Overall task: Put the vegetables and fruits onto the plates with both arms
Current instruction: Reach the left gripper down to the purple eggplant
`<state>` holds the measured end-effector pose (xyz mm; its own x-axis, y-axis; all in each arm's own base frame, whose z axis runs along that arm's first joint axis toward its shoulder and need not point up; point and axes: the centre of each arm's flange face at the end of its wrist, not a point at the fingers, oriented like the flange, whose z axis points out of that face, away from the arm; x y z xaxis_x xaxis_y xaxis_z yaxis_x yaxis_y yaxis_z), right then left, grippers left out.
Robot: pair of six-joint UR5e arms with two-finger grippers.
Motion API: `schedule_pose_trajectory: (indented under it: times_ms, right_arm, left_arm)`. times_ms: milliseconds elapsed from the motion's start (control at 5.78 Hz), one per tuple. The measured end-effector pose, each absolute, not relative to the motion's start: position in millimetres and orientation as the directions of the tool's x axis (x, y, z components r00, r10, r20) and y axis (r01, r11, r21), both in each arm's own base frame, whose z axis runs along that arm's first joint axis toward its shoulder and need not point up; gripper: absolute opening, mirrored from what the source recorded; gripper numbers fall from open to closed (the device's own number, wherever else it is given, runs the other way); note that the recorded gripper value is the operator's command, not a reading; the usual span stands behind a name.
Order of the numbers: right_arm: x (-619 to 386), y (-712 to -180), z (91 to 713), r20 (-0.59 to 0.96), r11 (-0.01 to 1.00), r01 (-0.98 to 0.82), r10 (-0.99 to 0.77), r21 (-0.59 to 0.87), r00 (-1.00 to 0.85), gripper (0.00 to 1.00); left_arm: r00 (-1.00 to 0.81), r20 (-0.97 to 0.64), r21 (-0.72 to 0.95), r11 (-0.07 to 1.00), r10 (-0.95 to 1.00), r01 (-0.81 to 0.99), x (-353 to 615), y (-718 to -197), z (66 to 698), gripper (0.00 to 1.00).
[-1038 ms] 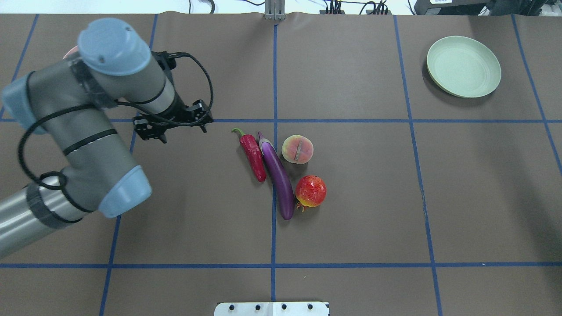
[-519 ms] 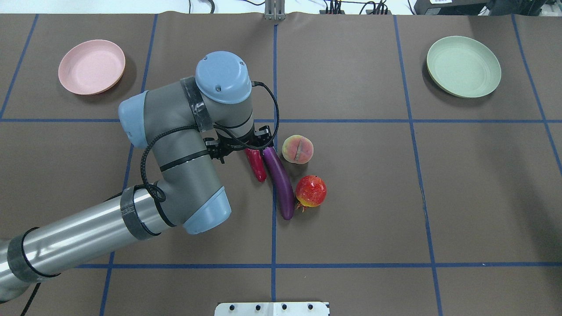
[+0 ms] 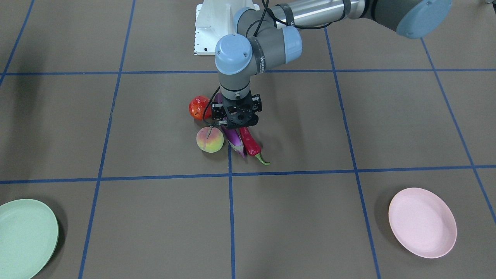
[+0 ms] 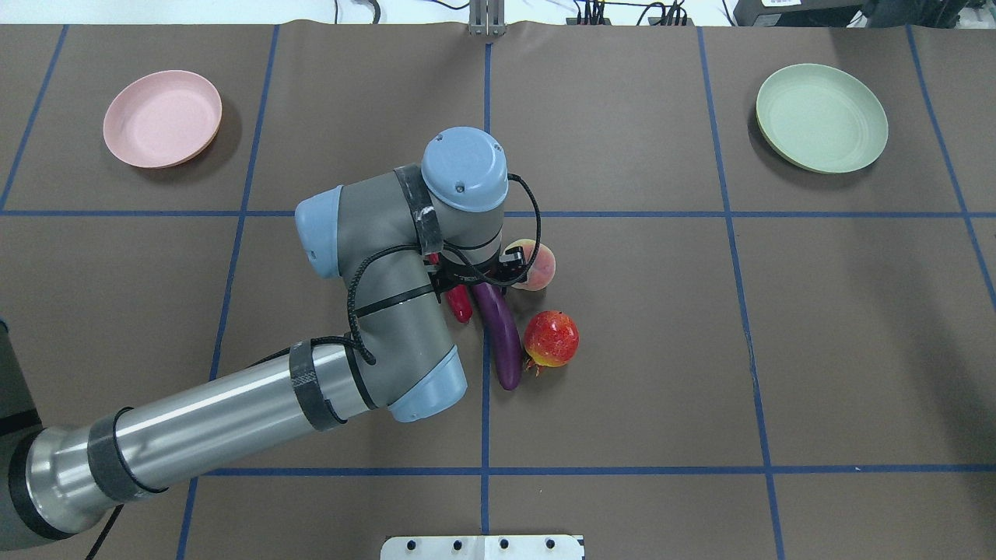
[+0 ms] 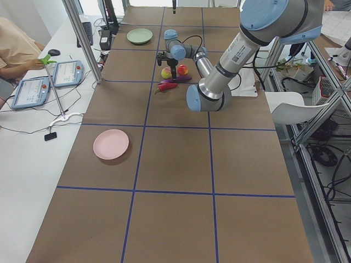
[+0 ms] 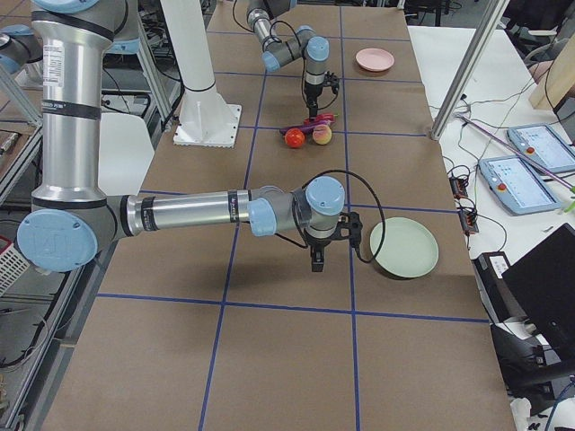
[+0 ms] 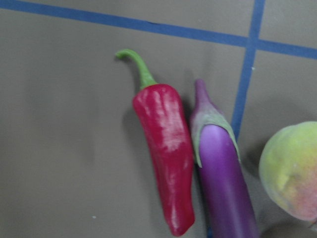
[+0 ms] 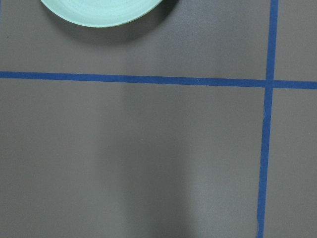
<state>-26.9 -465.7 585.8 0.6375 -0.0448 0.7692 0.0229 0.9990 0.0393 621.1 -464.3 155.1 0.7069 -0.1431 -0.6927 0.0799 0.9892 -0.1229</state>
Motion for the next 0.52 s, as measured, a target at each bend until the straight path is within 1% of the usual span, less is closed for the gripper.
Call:
schedule_pose_trajectory:
  times_ms: [346, 519]
  right_arm:
    - [-27.3, -465.7, 585.7, 0.77, 0.999, 0.024, -0.045, 0.039, 0.636, 1.0]
    - [-27.4, -465.7, 585.6, 0.771, 0.999, 0.024, -0.045, 0.039, 0.636, 1.0]
  left_arm:
    - [0.705, -0.696, -0.127, 0.99, -0.134, 0.063, 636.3, -457.4, 153.7, 0.95]
    - [0.704, -0.698, -0.13, 0.99, -0.13, 0.054, 642.0, -450.0, 153.2, 0.91]
